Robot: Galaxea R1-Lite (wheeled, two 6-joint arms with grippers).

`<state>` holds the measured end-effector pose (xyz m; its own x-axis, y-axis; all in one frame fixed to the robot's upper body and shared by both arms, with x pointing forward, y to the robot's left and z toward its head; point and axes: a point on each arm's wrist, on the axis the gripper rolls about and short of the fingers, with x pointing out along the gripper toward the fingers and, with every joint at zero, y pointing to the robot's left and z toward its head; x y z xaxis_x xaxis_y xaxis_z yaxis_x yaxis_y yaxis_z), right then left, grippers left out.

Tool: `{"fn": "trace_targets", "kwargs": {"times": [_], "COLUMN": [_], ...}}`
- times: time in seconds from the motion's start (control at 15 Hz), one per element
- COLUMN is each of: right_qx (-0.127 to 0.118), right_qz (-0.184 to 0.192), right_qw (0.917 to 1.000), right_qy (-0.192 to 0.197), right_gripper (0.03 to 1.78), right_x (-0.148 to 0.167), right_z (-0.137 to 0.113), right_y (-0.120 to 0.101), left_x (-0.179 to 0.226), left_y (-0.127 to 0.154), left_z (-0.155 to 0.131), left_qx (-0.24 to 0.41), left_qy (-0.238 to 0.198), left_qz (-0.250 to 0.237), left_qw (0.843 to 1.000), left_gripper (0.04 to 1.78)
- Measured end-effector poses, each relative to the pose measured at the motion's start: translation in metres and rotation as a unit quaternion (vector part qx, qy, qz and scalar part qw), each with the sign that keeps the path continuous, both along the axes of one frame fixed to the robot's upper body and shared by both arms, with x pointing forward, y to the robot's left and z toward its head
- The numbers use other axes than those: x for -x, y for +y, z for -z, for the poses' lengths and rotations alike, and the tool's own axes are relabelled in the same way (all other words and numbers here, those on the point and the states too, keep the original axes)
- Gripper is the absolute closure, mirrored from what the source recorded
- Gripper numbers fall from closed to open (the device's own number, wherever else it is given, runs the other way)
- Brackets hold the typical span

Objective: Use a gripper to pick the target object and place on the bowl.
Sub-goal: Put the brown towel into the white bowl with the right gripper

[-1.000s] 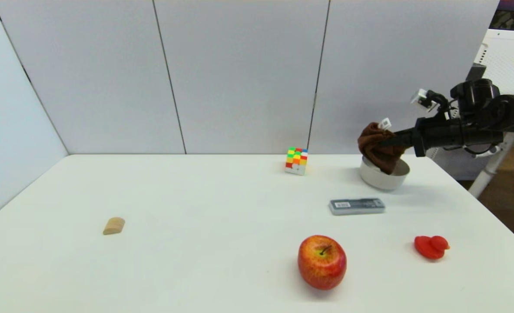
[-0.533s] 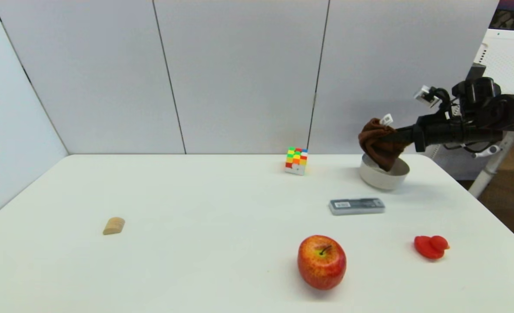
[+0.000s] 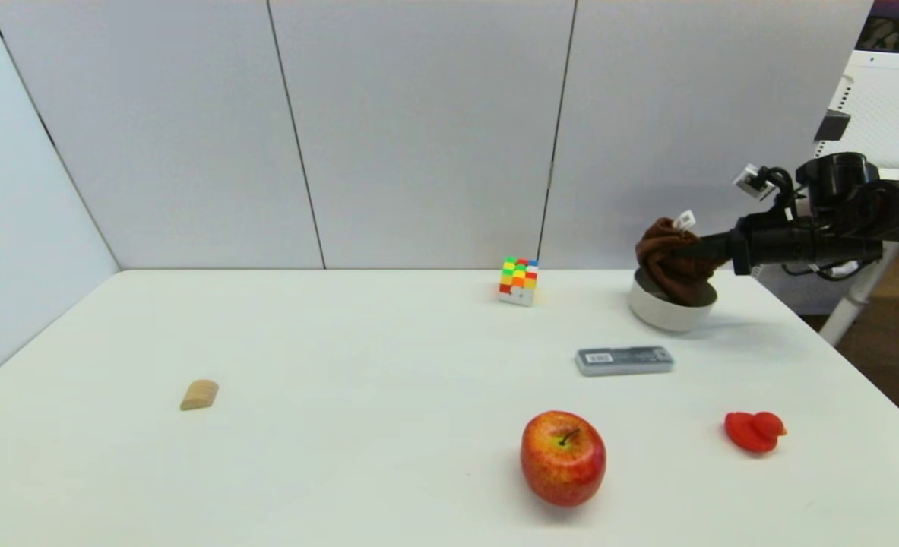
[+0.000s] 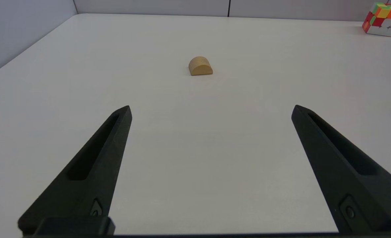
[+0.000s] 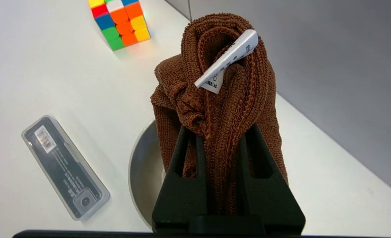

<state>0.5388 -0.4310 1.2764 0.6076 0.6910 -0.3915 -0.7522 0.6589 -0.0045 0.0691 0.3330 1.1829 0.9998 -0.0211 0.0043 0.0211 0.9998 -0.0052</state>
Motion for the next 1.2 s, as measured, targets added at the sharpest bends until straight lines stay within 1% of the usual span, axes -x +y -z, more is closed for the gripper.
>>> {"fn": "trace_targets", "kwargs": {"times": [0.13, 0.67, 1.07, 1.2], "right_qx": [-0.002, -0.005, -0.004, -0.003], "right_qz": [0.001, -0.016, -0.020, -0.019], "right_qw": [1.0000, 0.9996, 0.9996, 0.9997], "right_qy": [0.007, 0.021, 0.019, 0.017], "right_gripper": [1.54, 1.54, 1.54, 1.21], "right_x": [0.001, 0.007, 0.008, 0.008], "right_z": [0.001, -0.001, 0.000, -0.001], "right_y": [0.000, 0.017, 0.019, 0.018], "left_x": [0.000, 0.000, 0.000, 0.000], "left_y": [0.000, 0.000, 0.000, 0.000], "left_z": [0.000, 0.000, 0.000, 0.000], "left_qx": [0.000, 0.000, 0.000, 0.000], "left_qy": [0.000, 0.000, 0.000, 0.000], "left_qz": [0.000, 0.000, 0.000, 0.000], "left_qw": [1.000, 1.000, 1.000, 1.000], "left_gripper": [0.11, 0.11, 0.11, 0.11]}}
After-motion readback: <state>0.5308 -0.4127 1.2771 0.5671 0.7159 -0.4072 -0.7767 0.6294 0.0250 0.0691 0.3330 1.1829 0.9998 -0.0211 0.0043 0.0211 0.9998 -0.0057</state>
